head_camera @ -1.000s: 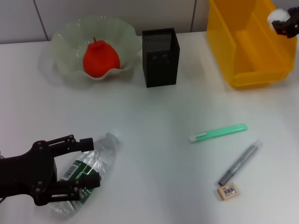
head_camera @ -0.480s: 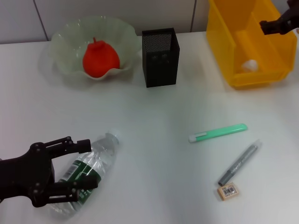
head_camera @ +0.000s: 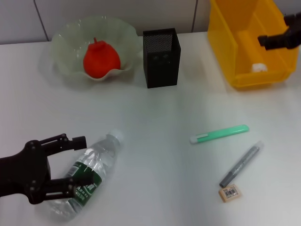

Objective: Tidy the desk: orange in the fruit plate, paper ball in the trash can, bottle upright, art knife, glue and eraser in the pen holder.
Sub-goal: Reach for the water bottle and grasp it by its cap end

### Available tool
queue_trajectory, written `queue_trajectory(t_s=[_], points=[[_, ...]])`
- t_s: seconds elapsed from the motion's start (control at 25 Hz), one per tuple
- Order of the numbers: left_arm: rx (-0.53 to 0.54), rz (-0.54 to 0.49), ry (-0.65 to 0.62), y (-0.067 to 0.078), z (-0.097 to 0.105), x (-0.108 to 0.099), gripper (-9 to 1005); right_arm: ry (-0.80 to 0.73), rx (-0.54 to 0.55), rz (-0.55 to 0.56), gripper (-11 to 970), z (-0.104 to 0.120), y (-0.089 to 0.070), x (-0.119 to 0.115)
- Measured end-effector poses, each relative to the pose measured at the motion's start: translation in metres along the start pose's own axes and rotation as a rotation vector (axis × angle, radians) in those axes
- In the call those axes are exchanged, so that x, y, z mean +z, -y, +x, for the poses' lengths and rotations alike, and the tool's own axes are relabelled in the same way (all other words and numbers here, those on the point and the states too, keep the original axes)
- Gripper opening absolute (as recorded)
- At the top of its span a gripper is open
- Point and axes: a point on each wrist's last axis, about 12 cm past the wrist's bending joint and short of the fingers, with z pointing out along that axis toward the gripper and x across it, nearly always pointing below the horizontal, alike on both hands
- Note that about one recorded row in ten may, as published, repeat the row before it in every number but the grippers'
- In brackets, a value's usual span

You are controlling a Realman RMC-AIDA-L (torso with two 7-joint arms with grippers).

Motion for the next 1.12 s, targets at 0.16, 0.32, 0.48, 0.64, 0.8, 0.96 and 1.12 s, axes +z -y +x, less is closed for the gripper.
queue_trajectory(t_s=[0.16, 0.32, 0.48, 0.64, 0.8, 0.96, 1.12], points=[[0.013, -0.011, 0.003, -0.001, -0.001, -0.001, 833, 0.001, 0.018, -0.064, 849, 0.004, -0.005, -0.012], [0.016, -0.017, -0.001, -0.002, -0.001, -0.002, 833, 0.046, 0.048, -0.225, 848, 0.01, -0.011, -0.031], [0.019, -0.026, -0.002, -0.004, -0.002, -0.003, 833, 0.095, 0.08, -0.327, 848, 0.019, -0.01, -0.04], [0.017, -0.042, 0.0, -0.005, -0.002, -0.005, 833, 0.136, 0.128, -0.471, 848, 0.038, -0.007, -0.041], [0.011, -0.063, -0.007, -0.007, -0.002, -0.008, 833, 0.141, 0.123, -0.615, 845, 0.062, -0.011, -0.031], [0.001, -0.082, -0.014, -0.01, -0.003, -0.009, 833, 0.149, 0.112, -0.665, 845, 0.077, -0.017, -0.022], [-0.026, -0.106, -0.038, -0.015, -0.005, -0.008, 833, 0.199, 0.061, -0.726, 845, 0.098, -0.028, -0.012]])
